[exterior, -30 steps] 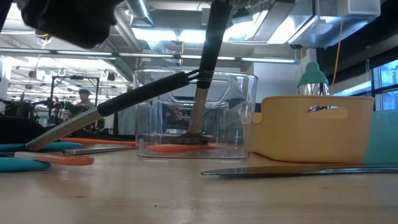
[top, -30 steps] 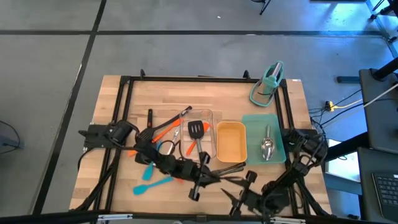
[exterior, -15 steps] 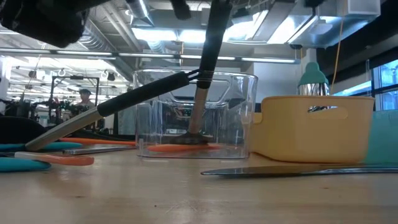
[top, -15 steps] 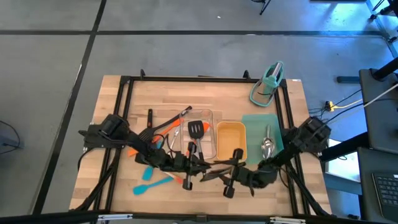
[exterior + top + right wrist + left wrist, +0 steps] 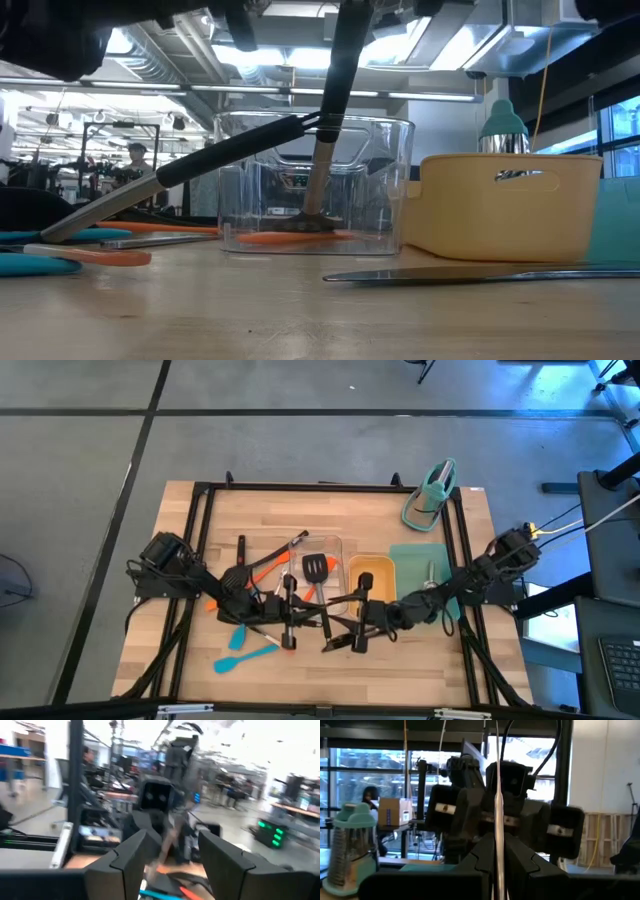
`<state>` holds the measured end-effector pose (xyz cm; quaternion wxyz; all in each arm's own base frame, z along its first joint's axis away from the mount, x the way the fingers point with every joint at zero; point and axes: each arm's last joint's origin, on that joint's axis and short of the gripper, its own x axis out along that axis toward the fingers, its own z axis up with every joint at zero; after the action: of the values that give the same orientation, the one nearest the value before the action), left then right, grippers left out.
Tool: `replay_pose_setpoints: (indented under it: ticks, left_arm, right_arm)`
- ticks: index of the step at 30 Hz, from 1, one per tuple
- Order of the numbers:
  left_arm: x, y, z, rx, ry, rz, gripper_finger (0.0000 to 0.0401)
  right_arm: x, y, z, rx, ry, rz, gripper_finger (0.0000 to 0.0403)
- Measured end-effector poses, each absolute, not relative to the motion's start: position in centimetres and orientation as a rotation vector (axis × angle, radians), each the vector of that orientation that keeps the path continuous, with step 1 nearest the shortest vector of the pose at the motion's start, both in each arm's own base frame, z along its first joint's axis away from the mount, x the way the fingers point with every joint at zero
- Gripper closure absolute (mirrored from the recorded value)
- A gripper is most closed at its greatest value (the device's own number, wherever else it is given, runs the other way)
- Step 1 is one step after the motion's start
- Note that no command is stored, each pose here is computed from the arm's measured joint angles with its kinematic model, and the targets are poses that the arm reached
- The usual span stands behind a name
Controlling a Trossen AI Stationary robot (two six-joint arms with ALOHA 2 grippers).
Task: Pick & Place Kitchen Items
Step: Put the silver table knife into the yellow bin
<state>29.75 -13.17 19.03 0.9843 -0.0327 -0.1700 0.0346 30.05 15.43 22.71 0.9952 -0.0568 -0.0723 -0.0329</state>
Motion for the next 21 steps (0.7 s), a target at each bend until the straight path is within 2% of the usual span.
replay_pose_setpoints:
  ticks: [9,21]
  left_arm:
    - [30.1,-12.4,19.0,-0.048,-0.350,0.011,0.0385]
    - [29.7,-12.6,18.6,-0.056,-0.334,0.006,0.0385]
  right_arm:
    - [31.5,12.4,23.5,0.034,-0.211,0.129,0.0222]
    - [31.6,12.2,23.6,0.068,-0.219,0.109,0.0222]
